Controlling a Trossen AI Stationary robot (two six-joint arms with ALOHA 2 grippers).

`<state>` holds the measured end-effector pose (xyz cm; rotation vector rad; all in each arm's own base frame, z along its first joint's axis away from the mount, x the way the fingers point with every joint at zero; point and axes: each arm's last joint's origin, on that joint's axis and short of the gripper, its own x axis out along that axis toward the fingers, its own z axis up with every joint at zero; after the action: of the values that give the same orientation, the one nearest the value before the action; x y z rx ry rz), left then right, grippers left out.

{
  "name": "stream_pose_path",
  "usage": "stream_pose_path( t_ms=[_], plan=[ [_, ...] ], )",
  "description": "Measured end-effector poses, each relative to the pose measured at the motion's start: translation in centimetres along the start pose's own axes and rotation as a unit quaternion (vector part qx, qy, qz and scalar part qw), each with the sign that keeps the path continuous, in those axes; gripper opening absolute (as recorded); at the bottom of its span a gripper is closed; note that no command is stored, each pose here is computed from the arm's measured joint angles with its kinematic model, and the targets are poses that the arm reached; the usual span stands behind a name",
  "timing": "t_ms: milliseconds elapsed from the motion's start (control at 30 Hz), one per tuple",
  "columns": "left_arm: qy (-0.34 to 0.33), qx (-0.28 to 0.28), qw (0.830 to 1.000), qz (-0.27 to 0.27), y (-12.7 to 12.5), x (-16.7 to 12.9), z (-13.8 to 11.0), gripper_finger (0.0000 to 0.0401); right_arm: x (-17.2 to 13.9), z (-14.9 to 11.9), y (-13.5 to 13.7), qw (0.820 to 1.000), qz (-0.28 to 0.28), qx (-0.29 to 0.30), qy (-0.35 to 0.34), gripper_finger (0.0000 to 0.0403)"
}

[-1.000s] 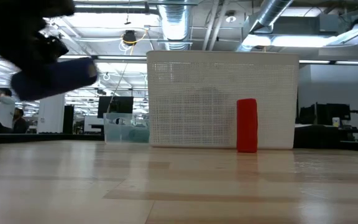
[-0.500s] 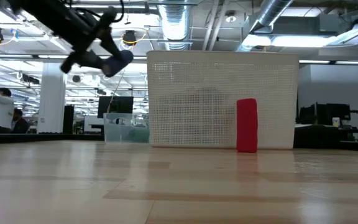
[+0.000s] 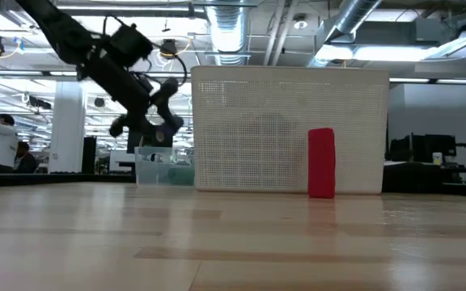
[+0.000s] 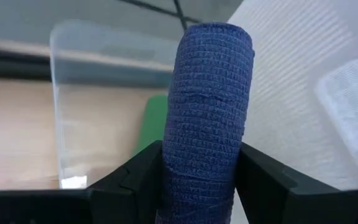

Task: Pick & Place Medicine items
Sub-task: Put the blue rolled bandage into the transparent bin, then put the red rolled bandage into the transparent bin

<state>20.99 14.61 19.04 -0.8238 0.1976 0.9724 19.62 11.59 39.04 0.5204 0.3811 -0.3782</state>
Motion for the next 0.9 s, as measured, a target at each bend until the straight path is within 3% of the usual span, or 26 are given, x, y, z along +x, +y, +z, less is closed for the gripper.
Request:
stream_pose_path(
  t_ms=[233, 600, 900],
  plan=[
    [0.025, 0.003, 1.0, 0.012, 0.7, 2.1, -1.1, 0.0168, 0.1, 0.0, -0.1, 1.0, -0.006, 0.01, 0.001, 0.023],
    [0.022, 0.003, 1.0, 0.008, 0.7, 2.2, -1.1, 0.0171, 0.2, 0.1, -0.3, 1.0, -0.011, 0.017, 0.0, 0.023],
    [-0.016, -0.006, 1.0, -0.011, 0.1, 2.2, -0.5, 0.0245, 0.2, 0.1, -0.3, 1.0, -0.01, 0.017, 0.0, 0.023]
  ],
)
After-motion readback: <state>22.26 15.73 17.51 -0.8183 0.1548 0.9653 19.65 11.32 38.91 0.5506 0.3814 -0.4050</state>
